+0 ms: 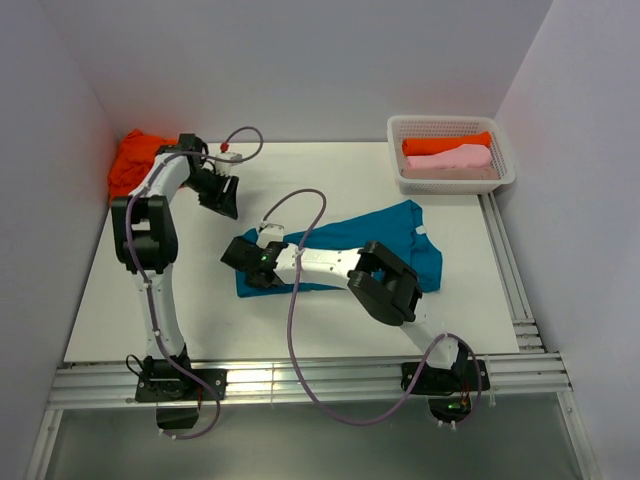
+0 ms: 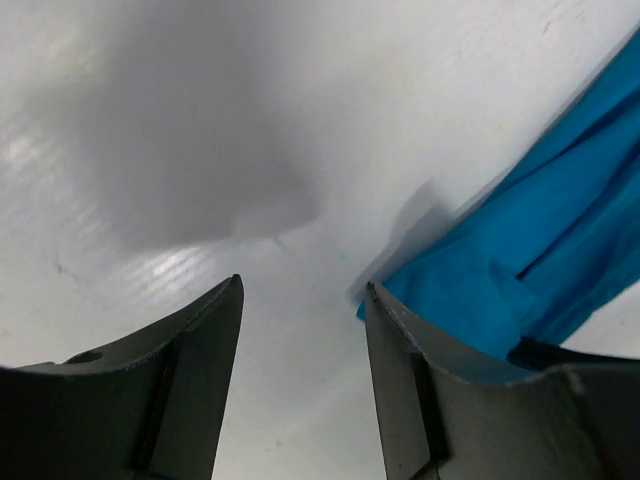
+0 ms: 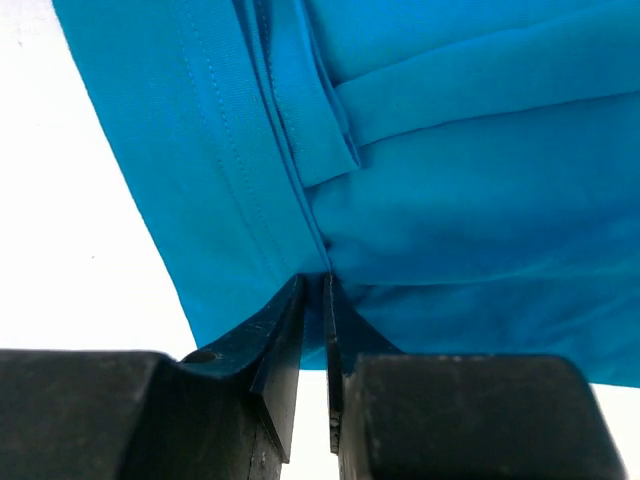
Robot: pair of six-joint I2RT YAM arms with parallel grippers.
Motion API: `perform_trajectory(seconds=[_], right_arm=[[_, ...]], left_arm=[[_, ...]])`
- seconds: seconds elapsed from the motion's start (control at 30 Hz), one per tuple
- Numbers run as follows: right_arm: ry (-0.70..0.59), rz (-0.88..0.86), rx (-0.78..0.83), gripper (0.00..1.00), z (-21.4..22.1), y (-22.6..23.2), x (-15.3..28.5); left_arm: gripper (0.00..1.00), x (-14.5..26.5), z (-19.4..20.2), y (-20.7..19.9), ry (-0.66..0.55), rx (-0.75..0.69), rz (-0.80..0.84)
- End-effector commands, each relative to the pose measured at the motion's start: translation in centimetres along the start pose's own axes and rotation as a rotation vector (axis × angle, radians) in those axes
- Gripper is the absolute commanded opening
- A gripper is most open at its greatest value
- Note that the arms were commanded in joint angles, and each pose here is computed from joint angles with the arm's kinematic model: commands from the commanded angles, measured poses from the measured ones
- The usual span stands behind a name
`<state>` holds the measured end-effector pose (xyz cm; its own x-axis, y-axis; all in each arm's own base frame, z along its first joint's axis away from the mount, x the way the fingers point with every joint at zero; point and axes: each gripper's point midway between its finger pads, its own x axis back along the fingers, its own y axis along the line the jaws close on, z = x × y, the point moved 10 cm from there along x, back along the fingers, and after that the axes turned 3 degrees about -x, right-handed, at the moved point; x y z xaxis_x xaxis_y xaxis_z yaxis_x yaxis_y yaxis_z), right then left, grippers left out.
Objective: Roll the t-shirts
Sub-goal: Roll the tshirt
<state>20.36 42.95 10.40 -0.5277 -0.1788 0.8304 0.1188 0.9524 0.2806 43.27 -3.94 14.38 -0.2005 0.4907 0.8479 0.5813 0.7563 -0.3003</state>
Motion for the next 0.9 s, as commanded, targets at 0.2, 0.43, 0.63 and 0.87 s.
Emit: perform_trajectory(seconds=[0.2,0.43,0.63,0.87], right_arm=[[0.043,-0.009,0.001,0.17,0.9,0.2,0.6],[0.023,-0.030,0.016,0.15,0.0,1.2,2.3],[-0.030,-0.016,0.028,0.29,-0.6,2.1,3.5],[-0.084,-0.038,0.093,0.49,-1.6,3.8,3.7]], left_arm=[[0.58,2.0,4.1,0.3,-0.029,0.120,0.256],[0.58,-0.5,6.2,-0.7,-0.032,0.208,0.434],[0.58,-1.8,6.8,-1.1,-0.038,0.259,0.474],[0.53,-2.8,7.1,-1.5,-0.030,0.285,0.464]])
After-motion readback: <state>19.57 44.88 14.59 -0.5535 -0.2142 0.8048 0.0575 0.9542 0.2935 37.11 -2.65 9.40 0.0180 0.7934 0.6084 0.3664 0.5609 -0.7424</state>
